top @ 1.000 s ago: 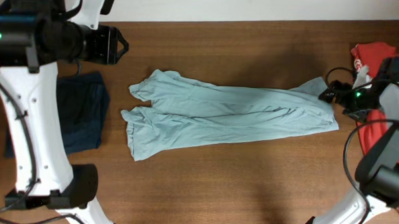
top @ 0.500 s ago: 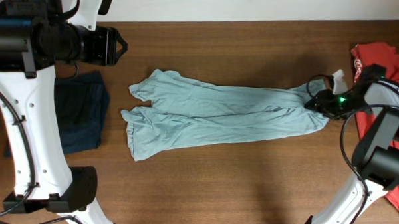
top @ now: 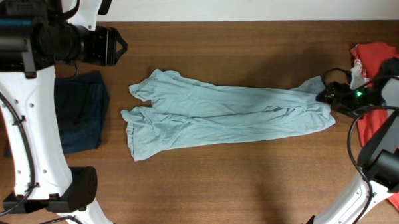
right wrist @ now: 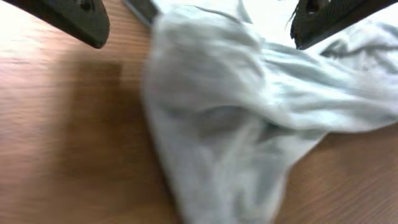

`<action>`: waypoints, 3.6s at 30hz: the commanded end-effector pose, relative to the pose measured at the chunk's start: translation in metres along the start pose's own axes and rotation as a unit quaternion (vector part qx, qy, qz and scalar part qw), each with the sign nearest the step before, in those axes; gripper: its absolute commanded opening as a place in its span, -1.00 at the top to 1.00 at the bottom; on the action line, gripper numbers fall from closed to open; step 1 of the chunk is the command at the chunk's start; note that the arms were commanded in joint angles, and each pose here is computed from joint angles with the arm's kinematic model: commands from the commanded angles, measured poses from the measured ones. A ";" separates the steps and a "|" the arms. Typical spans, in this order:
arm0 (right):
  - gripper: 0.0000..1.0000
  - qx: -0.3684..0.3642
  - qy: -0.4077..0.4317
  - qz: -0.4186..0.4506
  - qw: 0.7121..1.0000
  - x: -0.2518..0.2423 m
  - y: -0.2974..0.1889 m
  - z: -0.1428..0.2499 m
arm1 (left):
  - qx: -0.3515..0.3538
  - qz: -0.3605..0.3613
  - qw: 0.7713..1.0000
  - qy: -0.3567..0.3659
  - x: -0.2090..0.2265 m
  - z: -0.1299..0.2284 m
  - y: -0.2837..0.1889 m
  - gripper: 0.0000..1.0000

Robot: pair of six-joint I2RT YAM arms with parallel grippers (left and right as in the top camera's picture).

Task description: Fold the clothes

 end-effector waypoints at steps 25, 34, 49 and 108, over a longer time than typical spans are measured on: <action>0.53 0.060 -0.037 -0.075 0.995 0.027 0.034 0.017 | -0.009 -0.006 1.000 0.010 -0.003 0.000 -0.010 -0.98; 0.92 -0.082 0.031 0.140 0.986 0.014 -0.074 -0.017 | -0.009 -0.006 1.000 0.010 -0.003 0.000 -0.010 -0.98; 0.92 -0.114 -0.054 0.139 0.982 0.147 -0.118 0.016 | -0.009 -0.006 1.000 0.010 -0.003 0.000 -0.010 -0.98; -0.17 0.150 -0.088 -0.100 0.980 0.100 0.090 0.069 | -0.009 -0.006 1.000 0.010 -0.003 0.000 -0.010 -0.98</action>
Point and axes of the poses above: each gripper's point midway between its finger pads, its own y axis out along the fingers, its own x axis along the line the jaws close on, z = x × y, the point moved 4 cm from there along -y, back along the fingers, and after that the axes turned 12 degrees about y, right-handed, at the moved point
